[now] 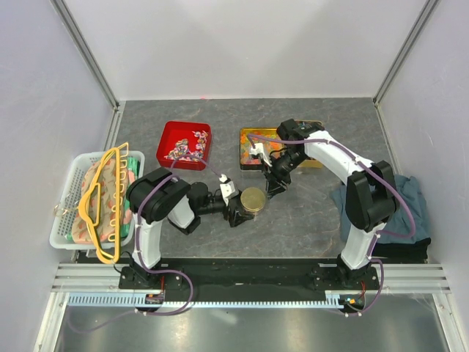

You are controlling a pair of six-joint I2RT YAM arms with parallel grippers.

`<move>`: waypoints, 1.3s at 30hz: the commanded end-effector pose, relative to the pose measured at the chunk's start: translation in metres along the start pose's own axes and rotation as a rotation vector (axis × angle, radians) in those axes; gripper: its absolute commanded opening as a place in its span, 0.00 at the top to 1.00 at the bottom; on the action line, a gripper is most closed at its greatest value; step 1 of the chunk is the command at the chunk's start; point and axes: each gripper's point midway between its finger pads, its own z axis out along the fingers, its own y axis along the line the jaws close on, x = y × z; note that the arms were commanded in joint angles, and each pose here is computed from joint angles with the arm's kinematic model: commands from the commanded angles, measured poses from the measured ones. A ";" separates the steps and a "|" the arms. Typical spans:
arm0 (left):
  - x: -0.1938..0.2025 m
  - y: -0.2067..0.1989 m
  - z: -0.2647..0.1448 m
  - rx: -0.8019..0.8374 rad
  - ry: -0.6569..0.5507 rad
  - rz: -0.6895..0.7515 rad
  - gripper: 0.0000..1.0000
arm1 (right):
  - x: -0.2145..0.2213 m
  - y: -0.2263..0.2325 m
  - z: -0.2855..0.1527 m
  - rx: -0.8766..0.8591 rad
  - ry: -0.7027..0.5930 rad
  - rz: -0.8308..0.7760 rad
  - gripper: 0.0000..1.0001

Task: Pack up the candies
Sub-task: Screw the bottle lid onto the packing bottle, then reset both arms

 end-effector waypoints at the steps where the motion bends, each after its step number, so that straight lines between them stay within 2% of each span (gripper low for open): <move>1: -0.041 -0.022 -0.008 0.088 -0.133 0.163 0.00 | -0.022 0.004 -0.020 0.027 -0.046 -0.077 0.52; 8: -0.045 -0.040 -0.032 0.104 -0.119 0.262 0.00 | -0.018 0.003 -0.028 0.029 -0.037 -0.068 0.44; 11: -0.049 -0.045 -0.039 0.105 -0.113 0.310 0.00 | -0.018 -0.002 -0.036 0.056 -0.034 -0.054 0.29; 12: -0.051 -0.044 -0.041 0.100 -0.112 0.329 0.00 | -0.019 -0.003 -0.038 0.065 -0.036 -0.048 0.11; 13: -0.050 -0.044 -0.044 0.088 -0.106 0.341 0.01 | -0.022 -0.005 -0.044 0.085 -0.043 -0.050 0.02; 14: -0.062 -0.042 -0.047 0.068 -0.126 0.374 0.00 | -0.023 -0.008 -0.049 0.105 -0.049 -0.045 0.02; 16: -0.065 -0.040 -0.051 0.059 -0.110 0.347 0.00 | -0.031 -0.011 -0.062 0.149 -0.066 -0.042 0.02; 17: -0.083 -0.040 -0.055 0.048 -0.141 0.367 0.01 | -0.032 -0.015 -0.068 0.180 -0.063 -0.030 0.02; 18: -0.077 -0.041 -0.056 0.052 -0.101 0.316 0.00 | -0.035 -0.017 -0.074 0.205 -0.073 -0.020 0.02; 20: -0.096 -0.036 -0.056 0.054 -0.094 0.288 0.00 | -0.044 -0.024 -0.092 0.279 -0.106 0.009 0.02; 21: -0.094 -0.035 -0.060 0.061 -0.059 0.212 0.00 | -0.047 -0.026 -0.097 0.305 -0.116 0.018 0.02; 22: -0.112 -0.024 -0.057 0.046 -0.061 0.151 0.00 | -0.053 -0.030 -0.107 0.348 -0.143 0.019 0.02; 26: -0.124 0.011 -0.061 -0.037 0.139 0.078 0.01 | -0.063 -0.038 -0.128 0.476 -0.203 0.045 0.02; 28: -0.141 0.033 -0.070 -0.134 0.202 0.088 0.00 | -0.065 -0.047 -0.143 0.596 -0.226 0.068 0.02; 30: -0.155 0.052 -0.084 -0.204 0.207 0.076 0.01 | -0.067 -0.053 -0.156 0.691 -0.255 0.094 0.02; 31: -0.177 0.061 -0.090 -0.237 0.181 0.074 0.01 | -0.068 -0.064 -0.176 0.827 -0.272 0.088 0.02; 33: -0.187 0.078 -0.111 -0.310 0.195 0.017 0.00 | -0.071 -0.063 -0.202 0.964 -0.302 0.084 0.02; 34: -0.210 0.089 -0.118 -0.348 0.173 0.020 0.00 | -0.067 -0.073 -0.220 1.084 -0.309 0.108 0.02; 36: -0.218 0.108 -0.144 -0.432 0.195 -0.038 0.01 | -0.067 -0.071 -0.245 1.202 -0.329 0.149 0.02; 37: -0.243 0.115 -0.154 -0.462 0.157 -0.039 0.01 | -0.072 -0.066 -0.260 1.249 -0.356 0.165 0.02; 39: -0.256 0.129 -0.182 -0.523 0.146 -0.077 0.00 | -0.074 -0.052 -0.294 1.389 -0.407 0.206 0.02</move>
